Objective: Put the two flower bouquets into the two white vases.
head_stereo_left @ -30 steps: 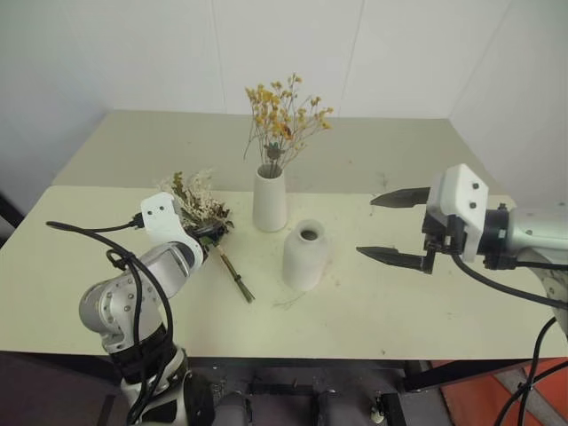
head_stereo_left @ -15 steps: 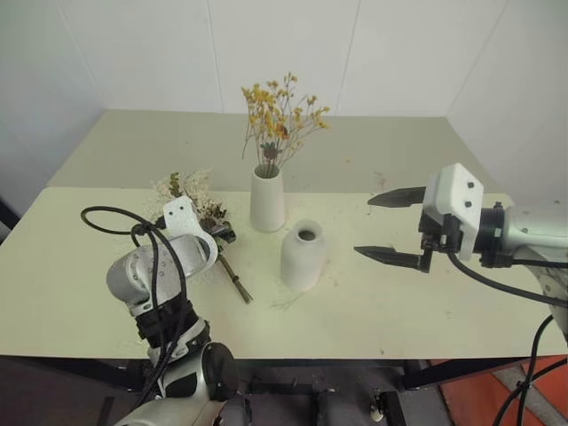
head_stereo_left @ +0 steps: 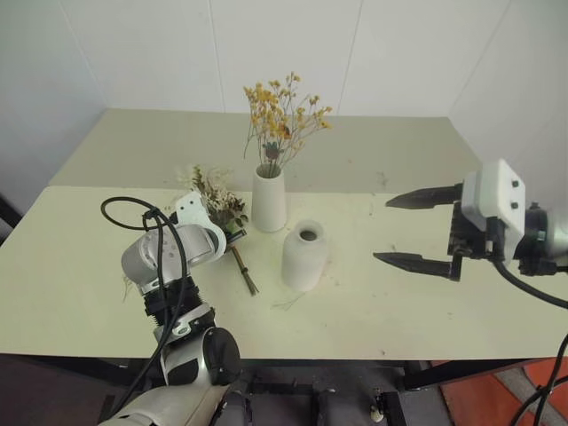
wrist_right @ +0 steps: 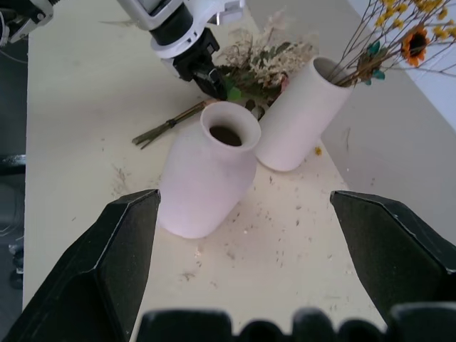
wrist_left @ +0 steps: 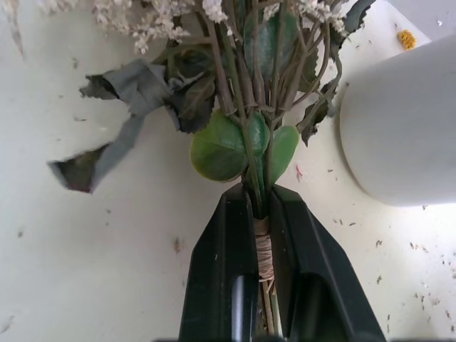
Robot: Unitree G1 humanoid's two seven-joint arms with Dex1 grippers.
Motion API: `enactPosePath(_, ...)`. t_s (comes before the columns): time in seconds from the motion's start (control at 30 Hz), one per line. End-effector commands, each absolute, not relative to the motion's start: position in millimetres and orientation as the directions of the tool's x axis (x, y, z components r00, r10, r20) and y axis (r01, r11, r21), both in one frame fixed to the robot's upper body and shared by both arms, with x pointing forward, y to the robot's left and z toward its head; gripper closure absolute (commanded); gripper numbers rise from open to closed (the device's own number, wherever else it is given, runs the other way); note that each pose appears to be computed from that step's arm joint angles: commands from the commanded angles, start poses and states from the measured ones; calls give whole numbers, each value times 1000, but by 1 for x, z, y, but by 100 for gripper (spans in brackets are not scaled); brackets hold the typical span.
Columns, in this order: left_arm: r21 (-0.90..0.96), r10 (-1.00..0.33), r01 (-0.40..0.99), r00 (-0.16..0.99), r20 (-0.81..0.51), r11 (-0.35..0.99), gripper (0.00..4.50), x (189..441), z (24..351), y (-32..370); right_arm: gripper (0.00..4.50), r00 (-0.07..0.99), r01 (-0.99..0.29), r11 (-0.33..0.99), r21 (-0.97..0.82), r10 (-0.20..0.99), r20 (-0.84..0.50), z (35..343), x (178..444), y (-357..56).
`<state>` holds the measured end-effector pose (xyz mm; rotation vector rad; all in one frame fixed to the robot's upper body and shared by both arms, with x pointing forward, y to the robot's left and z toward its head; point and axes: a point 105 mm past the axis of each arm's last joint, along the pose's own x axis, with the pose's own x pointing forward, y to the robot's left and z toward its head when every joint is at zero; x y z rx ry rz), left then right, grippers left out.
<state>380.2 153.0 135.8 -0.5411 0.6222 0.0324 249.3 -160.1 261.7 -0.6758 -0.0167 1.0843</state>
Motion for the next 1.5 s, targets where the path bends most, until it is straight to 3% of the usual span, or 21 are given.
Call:
enactPosePath(0.03,-466,-73,-136,912,-403,874,444,389,169,164,0,525,-771,299,-563,799,-295,273,244,-166)
enactPosePath(0.17,-484,-20,-29,995,-97,875,444,389,221,190,0,551,-764,320,-560,775,-309,271,243,-174)
enactPosePath(0.23,-500,-114,178,981,155,848,444,378,270,198,0,567,-761,335,-555,759,-319,270,240,-181)
enactPosePath(0.3,-436,-245,413,887,392,799,444,357,322,197,0,580,-759,348,-550,745,-330,268,237,-187)
enactPosePath(0.47,-317,-457,745,628,630,587,444,329,380,180,0,599,-755,372,-541,727,-336,266,233,-197)
enactPosePath(0.6,-204,-635,892,434,639,404,444,320,379,150,0,622,-745,395,-538,702,-347,262,231,-204)
enactPosePath(0.87,-164,-775,978,205,598,131,444,321,345,82,0,664,-720,441,-536,662,-347,256,222,-213)
enactPosePath(1.03,-33,-856,991,129,500,130,444,316,333,54,0,681,-707,460,-537,648,-342,256,217,-214)
enactPosePath(1.5,57,-894,982,139,427,180,444,329,312,58,0,684,-706,467,-532,644,-342,253,217,-212)
